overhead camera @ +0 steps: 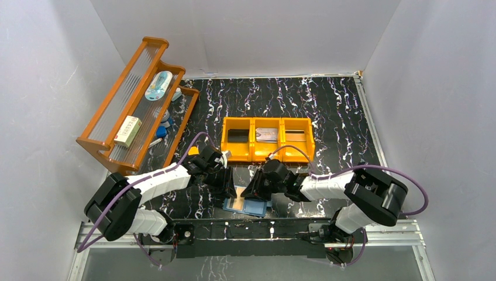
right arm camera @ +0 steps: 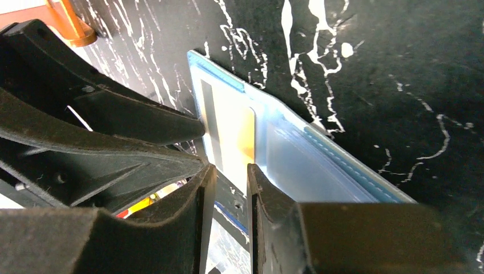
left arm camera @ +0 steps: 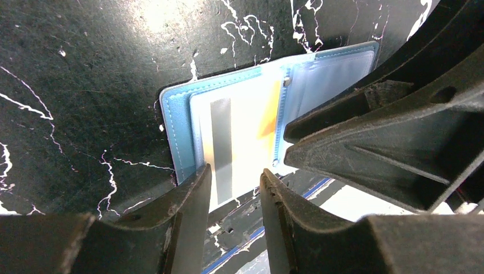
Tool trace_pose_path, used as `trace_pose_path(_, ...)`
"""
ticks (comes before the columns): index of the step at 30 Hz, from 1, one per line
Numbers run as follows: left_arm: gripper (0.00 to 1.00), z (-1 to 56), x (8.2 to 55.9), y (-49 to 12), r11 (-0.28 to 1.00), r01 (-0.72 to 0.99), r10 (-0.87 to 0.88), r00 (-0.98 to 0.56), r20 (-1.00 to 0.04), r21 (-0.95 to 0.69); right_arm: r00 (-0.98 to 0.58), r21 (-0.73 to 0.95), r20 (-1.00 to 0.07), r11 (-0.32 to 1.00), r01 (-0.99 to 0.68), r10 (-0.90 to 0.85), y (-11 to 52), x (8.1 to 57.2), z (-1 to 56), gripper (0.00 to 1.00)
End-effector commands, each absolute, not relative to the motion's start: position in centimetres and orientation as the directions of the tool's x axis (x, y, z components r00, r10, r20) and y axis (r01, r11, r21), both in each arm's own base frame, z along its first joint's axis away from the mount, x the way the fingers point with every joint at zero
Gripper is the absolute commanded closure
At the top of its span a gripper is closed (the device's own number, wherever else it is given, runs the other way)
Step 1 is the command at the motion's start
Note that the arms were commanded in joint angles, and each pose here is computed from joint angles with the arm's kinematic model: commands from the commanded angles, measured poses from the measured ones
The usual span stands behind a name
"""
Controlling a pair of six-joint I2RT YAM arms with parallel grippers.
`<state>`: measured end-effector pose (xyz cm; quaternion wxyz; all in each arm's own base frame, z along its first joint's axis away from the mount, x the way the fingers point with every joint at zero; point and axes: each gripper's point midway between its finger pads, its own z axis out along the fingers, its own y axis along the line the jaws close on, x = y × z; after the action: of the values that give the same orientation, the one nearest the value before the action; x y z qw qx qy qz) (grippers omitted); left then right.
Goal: Take the credit cards out of the card holder
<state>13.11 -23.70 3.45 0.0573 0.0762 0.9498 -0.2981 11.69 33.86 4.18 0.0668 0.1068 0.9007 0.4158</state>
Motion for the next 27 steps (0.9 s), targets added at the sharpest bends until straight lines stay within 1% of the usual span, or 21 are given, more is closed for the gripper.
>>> trace_pose_path(1,0.65,3.2,12.2,-23.5,0.806,0.178,0.127,-0.983,-0.129,-0.564,-0.966,0.750,-0.041,0.647,0.140,0.256,33.6,11.8,3.9,0.65)
trace_pose_path(6,0.65,3.2,12.0,-23.6,0.803,0.176,0.132,-0.984,-0.119,-0.569,-0.969,0.760,-0.017,0.633,0.148,0.248,34.0,11.6,3.2,0.65)
trace_pose_path(10,0.65,3.0,11.7,-23.7,0.796,0.178,0.143,-0.984,-0.106,-0.579,-0.971,0.778,0.003,0.610,0.153,0.240,34.6,11.5,2.6,0.68)
trace_pose_path(13,0.66,2.5,11.1,-23.4,0.795,0.184,0.163,-0.983,-0.089,-0.578,-0.972,0.788,0.018,0.595,0.157,0.233,34.9,11.3,2.4,0.78)
trace_pose_path(15,0.68,2.1,10.8,-23.0,0.801,0.183,0.168,-0.983,-0.079,-0.570,-0.971,0.795,0.026,0.584,0.164,0.237,34.8,11.2,2.4,0.81)
trace_pose_path(17,0.69,1.7,10.5,-22.8,0.806,0.177,0.168,-0.983,-0.069,-0.565,-0.969,0.805,0.027,0.569,0.167,0.246,34.8,11.2,2.6,0.81)
trace_pose_path(21,0.69,1.6,10.5,-22.4,0.816,0.168,0.151,-0.986,-0.077,-0.553,-0.967,0.812,0.016,0.561,0.161,0.253,34.7,11.4,2.9,0.89)
trace_pose_path(23,0.69,1.7,10.7,-22.2,0.824,0.167,0.139,-0.986,-0.093,-0.541,-0.967,0.811,0.012,0.563,0.157,0.253,34.6,11.4,3.0,0.96)
trace_pose_path(24,0.69,1.8,10.9,-22.1,0.828,0.168,0.133,-0.986,-0.103,-0.535,-0.967,0.808,0.012,0.568,0.159,0.254,34.6,11.4,2.9,0.98)
trace_pose_path(26,0.68,1.9,11.3,-21.9,0.838,0.169,0.124,-0.985,-0.121,-0.519,-0.966,0.802,0.012,0.574,0.163,0.258,34.3,11.3,2.9,0.99)
trace_pose_path(27,0.64,2.0,11.5,-21.8,0.839,0.172,0.123,-0.984,-0.129,-0.516,-0.966,0.801,0.010,0.576,0.163,0.260,34.1,11.3,2.9,0.99)
